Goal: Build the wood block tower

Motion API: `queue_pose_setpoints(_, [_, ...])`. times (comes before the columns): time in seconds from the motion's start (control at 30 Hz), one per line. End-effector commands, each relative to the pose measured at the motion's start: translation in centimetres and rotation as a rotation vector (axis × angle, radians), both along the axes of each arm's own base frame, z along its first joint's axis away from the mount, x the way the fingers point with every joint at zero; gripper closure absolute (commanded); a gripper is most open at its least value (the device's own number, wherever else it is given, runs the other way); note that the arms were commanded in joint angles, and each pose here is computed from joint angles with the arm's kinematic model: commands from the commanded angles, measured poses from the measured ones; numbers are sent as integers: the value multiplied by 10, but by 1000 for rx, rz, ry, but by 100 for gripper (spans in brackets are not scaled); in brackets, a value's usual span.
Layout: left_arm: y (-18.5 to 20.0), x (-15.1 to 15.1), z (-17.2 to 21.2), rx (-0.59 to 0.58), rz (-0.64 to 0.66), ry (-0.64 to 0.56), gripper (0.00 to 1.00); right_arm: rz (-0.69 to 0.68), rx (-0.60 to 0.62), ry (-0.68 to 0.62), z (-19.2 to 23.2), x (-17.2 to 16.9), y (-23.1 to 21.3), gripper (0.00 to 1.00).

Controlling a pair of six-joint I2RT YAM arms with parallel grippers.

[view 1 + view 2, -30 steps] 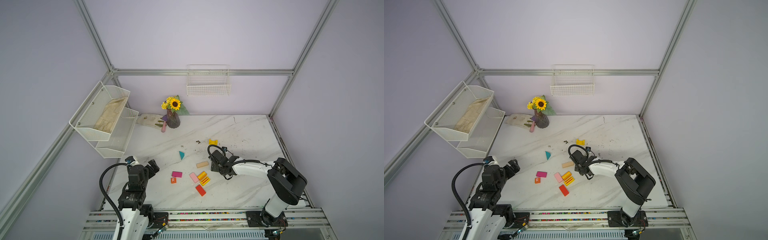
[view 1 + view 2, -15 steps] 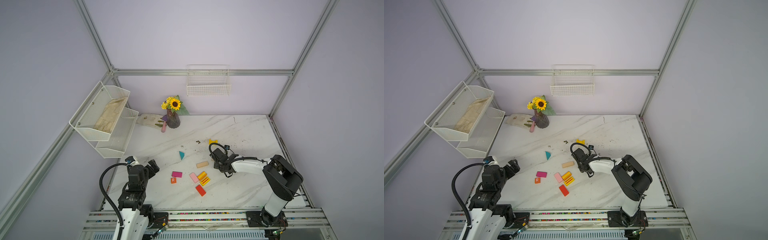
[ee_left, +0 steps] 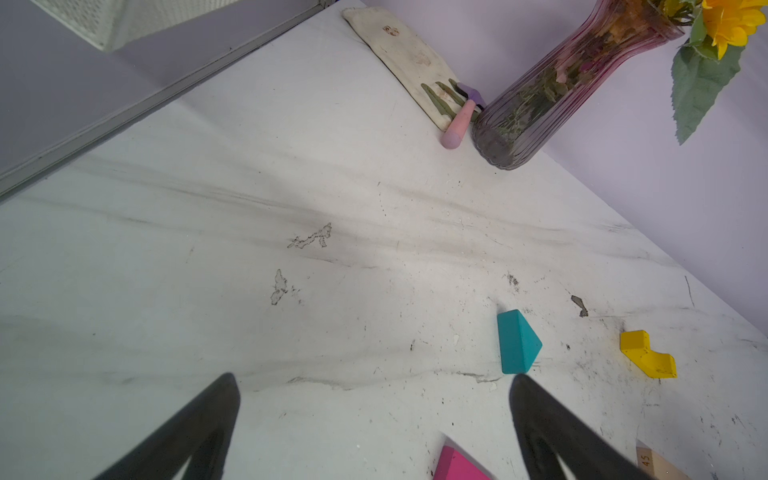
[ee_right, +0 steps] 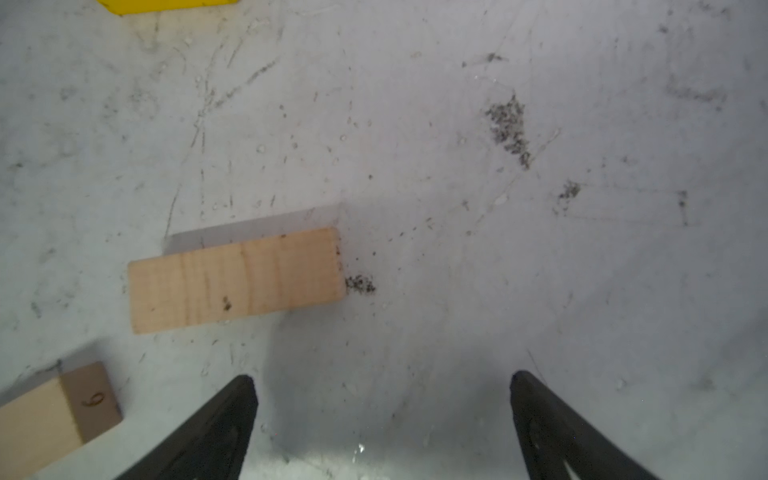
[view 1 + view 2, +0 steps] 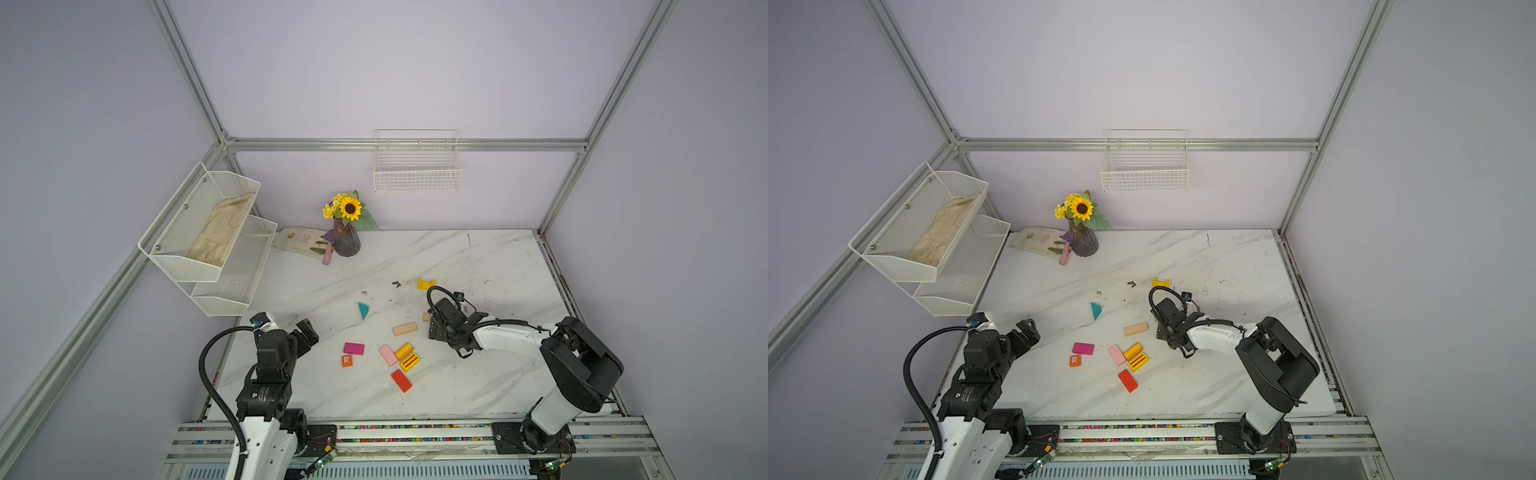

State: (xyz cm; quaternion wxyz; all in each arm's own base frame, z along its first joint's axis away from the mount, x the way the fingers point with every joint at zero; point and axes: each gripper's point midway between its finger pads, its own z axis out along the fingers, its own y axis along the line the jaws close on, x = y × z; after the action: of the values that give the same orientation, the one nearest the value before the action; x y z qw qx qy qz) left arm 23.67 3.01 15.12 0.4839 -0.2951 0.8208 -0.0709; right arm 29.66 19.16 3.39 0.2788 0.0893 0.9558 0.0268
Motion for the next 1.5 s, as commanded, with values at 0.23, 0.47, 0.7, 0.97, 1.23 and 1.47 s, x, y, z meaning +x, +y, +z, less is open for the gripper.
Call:
queue_pose_setpoints(0.23, [-1,6,17,17,-17,-53,0,64,40,7,4,24,39,3])
queue_pose_setpoints(0.47, [-1,6,17,17,-18,-55,0,44,-41,14,-4,35,36,3])
queue_pose_setpoints(0.7, [-2,6,17,17,-19,-57,0,64,-73,25,-8,37,37,3])
queue_pose_setpoints(0.97, [-2,6,18,14,-23,-59,0,64,-109,25,-11,39,33,3])
queue_pose_setpoints(1.23, [-45,21,27,-39,-277,-143,0,78,-126,54,-22,38,34,14])
queue_pose_setpoints(1.47, [-85,31,32,-97,-507,-232,0,76,-116,48,-20,37,34,25])
